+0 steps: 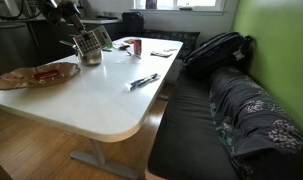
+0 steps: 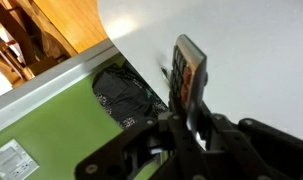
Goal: Pick up the calculator from the silver pot and put it on the bottom right side of the table
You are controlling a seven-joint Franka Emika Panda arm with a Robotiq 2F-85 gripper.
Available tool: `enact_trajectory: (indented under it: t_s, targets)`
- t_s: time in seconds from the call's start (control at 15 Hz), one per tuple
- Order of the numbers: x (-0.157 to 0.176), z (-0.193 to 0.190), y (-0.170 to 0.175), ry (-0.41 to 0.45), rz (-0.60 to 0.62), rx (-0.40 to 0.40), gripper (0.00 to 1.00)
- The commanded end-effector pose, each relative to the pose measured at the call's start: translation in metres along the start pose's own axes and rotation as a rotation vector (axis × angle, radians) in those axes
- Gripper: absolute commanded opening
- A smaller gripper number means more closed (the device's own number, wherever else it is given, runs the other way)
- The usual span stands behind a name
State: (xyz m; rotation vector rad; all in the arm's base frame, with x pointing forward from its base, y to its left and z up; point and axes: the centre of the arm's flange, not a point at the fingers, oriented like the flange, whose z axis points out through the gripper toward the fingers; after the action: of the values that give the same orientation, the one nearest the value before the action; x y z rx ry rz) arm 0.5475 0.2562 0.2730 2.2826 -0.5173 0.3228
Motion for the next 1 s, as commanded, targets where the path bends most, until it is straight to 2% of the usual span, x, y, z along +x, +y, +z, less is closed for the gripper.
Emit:
enact_trajectory:
  t_s: [0.0, 0.07, 0.2, 0.27, 0.53, 0.67, 0.93]
  targets:
    - [0.011, 0.024, 0.022, -0.07, -0.036, -0.097, 0.04]
    - [0.014, 0.035, 0.033, -0.1, -0.051, -0.118, 0.04]
    - [0.022, 0.061, 0.053, -0.139, -0.079, -0.098, 0.04]
    - [0.027, 0.077, 0.064, -0.146, -0.117, -0.03, 0.04]
    - [0.03, 0.128, 0.1, -0.217, -0.202, 0.027, 0.04]
    - [0.02, 0.152, 0.116, -0.275, -0.209, -0.048, 0.04]
    - [0.002, 0.196, 0.146, -0.382, -0.143, -0.306, 0.04]
